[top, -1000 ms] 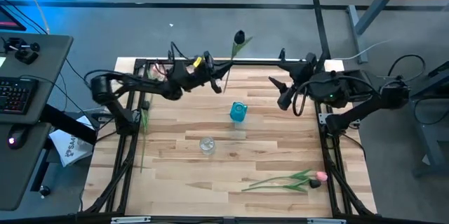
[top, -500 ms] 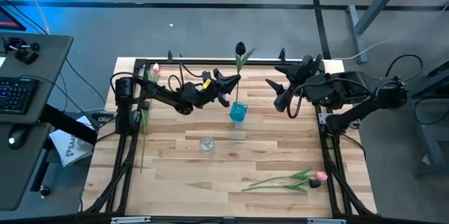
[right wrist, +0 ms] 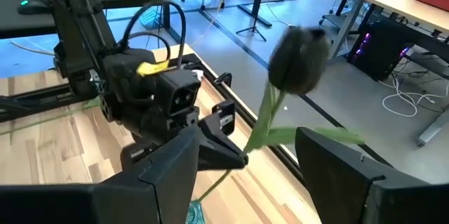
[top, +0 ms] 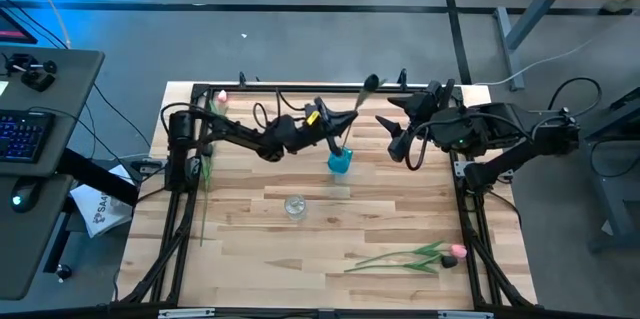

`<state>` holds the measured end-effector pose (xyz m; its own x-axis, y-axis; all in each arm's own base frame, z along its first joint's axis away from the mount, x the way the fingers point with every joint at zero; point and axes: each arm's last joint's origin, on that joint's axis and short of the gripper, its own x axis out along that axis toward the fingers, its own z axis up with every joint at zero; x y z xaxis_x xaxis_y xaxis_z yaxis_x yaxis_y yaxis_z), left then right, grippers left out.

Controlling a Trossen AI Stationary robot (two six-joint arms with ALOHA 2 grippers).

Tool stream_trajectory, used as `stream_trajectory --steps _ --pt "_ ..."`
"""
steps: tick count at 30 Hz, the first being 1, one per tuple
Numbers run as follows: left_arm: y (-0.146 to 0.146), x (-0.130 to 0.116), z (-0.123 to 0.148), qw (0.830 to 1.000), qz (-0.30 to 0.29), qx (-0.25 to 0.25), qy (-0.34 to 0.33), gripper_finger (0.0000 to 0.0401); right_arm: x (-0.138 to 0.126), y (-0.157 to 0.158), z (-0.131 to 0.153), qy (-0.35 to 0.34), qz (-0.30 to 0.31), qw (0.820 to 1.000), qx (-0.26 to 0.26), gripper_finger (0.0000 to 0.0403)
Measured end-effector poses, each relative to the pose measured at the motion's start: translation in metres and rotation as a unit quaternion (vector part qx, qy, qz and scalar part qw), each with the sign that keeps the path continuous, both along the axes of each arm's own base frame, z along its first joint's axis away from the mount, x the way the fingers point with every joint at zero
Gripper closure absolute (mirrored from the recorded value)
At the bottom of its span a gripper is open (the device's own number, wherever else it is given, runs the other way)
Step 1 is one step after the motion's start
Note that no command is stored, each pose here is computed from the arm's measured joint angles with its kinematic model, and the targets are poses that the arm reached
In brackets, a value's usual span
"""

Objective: Sort flowers into vase by color
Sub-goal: Put the right black tulip into the blue vase

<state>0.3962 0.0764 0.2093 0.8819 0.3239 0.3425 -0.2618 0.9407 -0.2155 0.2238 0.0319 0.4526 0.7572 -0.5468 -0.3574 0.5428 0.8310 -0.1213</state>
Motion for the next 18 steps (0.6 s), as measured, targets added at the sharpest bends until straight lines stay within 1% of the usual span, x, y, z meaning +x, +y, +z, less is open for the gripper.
stream_trajectory --steps 3,6,8,12,15,18 --pt "-0.001 0.004 -0.013 1.0 -0.007 -0.019 0.013 0.04 0.0 0.0 0.0 0.0 0.0 1.0 0.0 0.0169" --pt "-0.002 0.006 -0.023 0.999 -0.01 -0.026 0.024 0.04 0.0 0.0 0.0 0.0 0.001 1.0 0.001 0.0169" --pt "-0.003 0.006 -0.023 0.999 -0.011 -0.029 0.021 0.04 0.0 0.0 0.0 0.003 0.003 1.0 -0.002 0.0169" --pt "-0.001 0.005 -0.019 0.998 -0.022 -0.057 0.007 0.04 0.0 0.0 0.0 0.005 0.003 1.0 -0.004 0.0169" --pt "0.002 0.005 -0.018 0.997 -0.019 -0.064 0.024 0.0392 0.0 0.0 0.0 0.007 0.005 1.0 -0.007 0.0169" --pt "0.003 0.003 -0.02 0.995 -0.028 -0.075 0.061 0.0371 0.0 0.0 0.0 0.008 0.004 1.0 -0.007 0.0169"
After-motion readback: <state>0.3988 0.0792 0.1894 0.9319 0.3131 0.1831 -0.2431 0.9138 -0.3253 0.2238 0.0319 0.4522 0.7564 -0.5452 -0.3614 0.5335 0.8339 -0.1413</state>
